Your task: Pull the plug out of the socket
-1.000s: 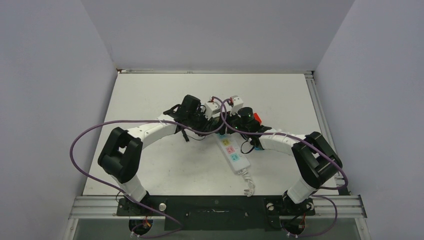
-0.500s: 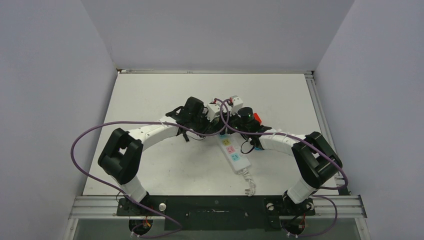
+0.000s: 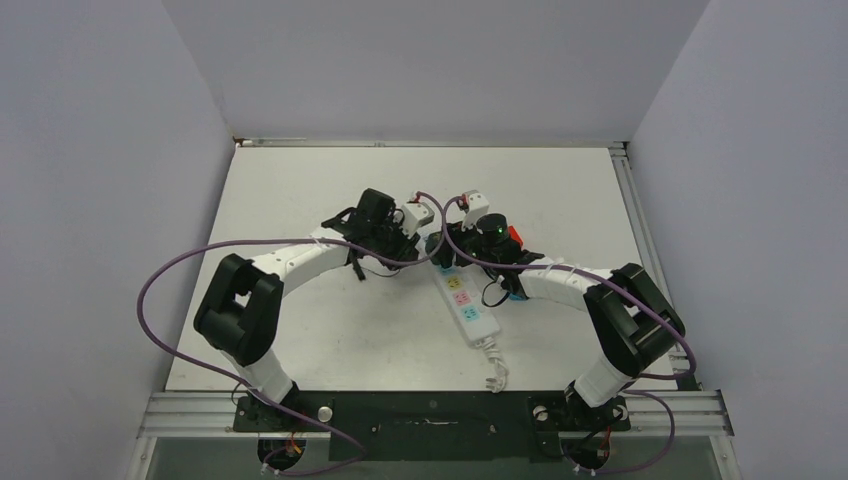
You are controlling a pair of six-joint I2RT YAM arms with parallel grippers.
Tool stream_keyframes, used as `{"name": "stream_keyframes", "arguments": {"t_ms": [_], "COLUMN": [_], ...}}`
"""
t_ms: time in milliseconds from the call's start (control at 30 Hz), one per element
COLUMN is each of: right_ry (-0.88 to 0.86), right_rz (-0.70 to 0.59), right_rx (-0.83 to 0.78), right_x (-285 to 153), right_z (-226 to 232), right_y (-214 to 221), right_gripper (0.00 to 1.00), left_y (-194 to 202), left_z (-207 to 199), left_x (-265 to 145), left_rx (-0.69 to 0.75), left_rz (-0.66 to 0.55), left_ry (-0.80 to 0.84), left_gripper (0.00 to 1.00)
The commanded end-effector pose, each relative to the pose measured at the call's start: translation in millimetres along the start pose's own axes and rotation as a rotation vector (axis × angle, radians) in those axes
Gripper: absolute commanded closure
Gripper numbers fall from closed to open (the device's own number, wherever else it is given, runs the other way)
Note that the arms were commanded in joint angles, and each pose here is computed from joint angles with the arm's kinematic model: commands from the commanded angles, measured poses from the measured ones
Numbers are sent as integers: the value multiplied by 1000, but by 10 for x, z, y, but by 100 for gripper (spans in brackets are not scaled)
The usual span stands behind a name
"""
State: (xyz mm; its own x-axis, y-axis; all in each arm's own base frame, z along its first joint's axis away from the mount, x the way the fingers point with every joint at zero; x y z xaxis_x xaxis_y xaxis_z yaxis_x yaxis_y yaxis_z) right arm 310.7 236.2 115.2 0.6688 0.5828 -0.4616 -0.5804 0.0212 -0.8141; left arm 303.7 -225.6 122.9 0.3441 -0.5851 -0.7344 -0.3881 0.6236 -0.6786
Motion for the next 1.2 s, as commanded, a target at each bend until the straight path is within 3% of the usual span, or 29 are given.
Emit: {"name": "stream_keyframes", "arguments": {"t_ms": [0,300,533,767,833,933,1000,1167], "right_ry": [98,102,99,98,99,100,96,92], "right_rz": [129,129,132,129,136,143,145,143], "right_rx": [16,16,16,12,13,15,15,14], "right_x": [-75,-75,-69,-81,-70,-55,-53,-59], "right_z": [-219,-228,-224,-222,-226,-227,-223,-216], "right_y": [304,303,309,296,307,312,311,304], "right_gripper": [95,95,95,95,94,84,72,63], "left_y": [236,169,294,325,332,360,369,384], "left_z": [514,507,756,838,850,886,890,889], "left_x": [-98,-161,-88,-71,-73,-72,-64,-59], "left_rx": [-61,-70,-189,-258,-262,-264,-267,-268], "left_rz": [97,56,150,162,168,187,194,206], "left_ry": [-219,-234,-338,-357,-363,-389,-387,-383], "left_gripper": [100,100,100,99,88,68,60,50]}}
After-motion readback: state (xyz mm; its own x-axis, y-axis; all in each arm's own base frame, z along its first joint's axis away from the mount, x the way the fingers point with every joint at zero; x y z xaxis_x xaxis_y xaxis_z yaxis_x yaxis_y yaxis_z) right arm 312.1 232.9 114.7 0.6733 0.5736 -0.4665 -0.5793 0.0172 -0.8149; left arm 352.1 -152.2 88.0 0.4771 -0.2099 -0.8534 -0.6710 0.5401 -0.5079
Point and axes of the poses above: each gripper's point midway between its finger pads, its own x axis out along the fingers, its own z axis along the line the jaws close on, y = z × x, the point moved 6 cm from there along -x, back along the fingers, and after that the axes turned 5 degrees about x, right-handed, at the moved point
